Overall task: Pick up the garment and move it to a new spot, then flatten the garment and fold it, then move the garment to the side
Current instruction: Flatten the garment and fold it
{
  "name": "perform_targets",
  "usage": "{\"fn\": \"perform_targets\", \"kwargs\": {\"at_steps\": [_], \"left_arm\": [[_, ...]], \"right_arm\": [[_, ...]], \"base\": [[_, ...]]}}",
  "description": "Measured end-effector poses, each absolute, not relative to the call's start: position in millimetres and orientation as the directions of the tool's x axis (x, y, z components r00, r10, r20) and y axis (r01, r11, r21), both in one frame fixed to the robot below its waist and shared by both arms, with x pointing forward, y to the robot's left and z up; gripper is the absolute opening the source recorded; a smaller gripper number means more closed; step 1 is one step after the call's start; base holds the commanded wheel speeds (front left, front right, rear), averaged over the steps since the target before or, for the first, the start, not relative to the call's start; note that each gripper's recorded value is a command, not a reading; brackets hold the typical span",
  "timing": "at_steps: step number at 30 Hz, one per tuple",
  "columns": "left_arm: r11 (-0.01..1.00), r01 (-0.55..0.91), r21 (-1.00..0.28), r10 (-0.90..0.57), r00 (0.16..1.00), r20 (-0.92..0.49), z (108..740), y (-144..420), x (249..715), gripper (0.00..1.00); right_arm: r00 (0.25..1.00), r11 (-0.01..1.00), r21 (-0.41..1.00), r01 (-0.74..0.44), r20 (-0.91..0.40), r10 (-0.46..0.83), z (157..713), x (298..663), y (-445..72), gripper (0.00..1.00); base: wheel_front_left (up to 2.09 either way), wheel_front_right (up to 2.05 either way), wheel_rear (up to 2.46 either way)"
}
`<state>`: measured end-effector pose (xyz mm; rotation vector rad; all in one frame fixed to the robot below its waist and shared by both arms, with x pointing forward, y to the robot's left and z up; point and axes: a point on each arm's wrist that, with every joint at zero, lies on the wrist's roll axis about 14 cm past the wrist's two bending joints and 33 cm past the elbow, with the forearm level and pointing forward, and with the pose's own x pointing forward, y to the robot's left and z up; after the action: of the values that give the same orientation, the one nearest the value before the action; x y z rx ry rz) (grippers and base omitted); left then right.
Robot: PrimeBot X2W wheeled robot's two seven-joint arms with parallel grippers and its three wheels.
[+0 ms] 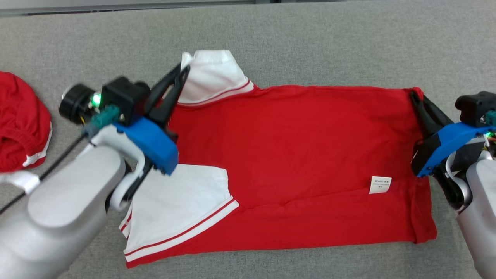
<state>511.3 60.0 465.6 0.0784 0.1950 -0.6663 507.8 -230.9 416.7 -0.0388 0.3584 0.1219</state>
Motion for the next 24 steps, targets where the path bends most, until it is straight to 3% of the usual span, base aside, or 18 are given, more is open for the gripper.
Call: {"fn": "perform_targets", "kwargs": {"at_steps": [12, 24], "left_arm": [[0.832, 0.553, -0.041, -0.548, 0.808, -0.218, 467, 77, 448, 0.0], [0.872, 0.48, -0.098, -0.489, 0.838, -0.244, 459, 90, 417, 0.0]], "right_arm": [[0.941, 0.994, 0.001, -0.111, -0.323, 0.105, 415, 481, -231, 0.0], [0.948, 0.994, 0.024, -0.106, -0.3, 0.108, 413, 461, -225, 0.0]], "base": [[0.0, 0.0, 0.0], [0.0, 0.0, 0.0]]}}
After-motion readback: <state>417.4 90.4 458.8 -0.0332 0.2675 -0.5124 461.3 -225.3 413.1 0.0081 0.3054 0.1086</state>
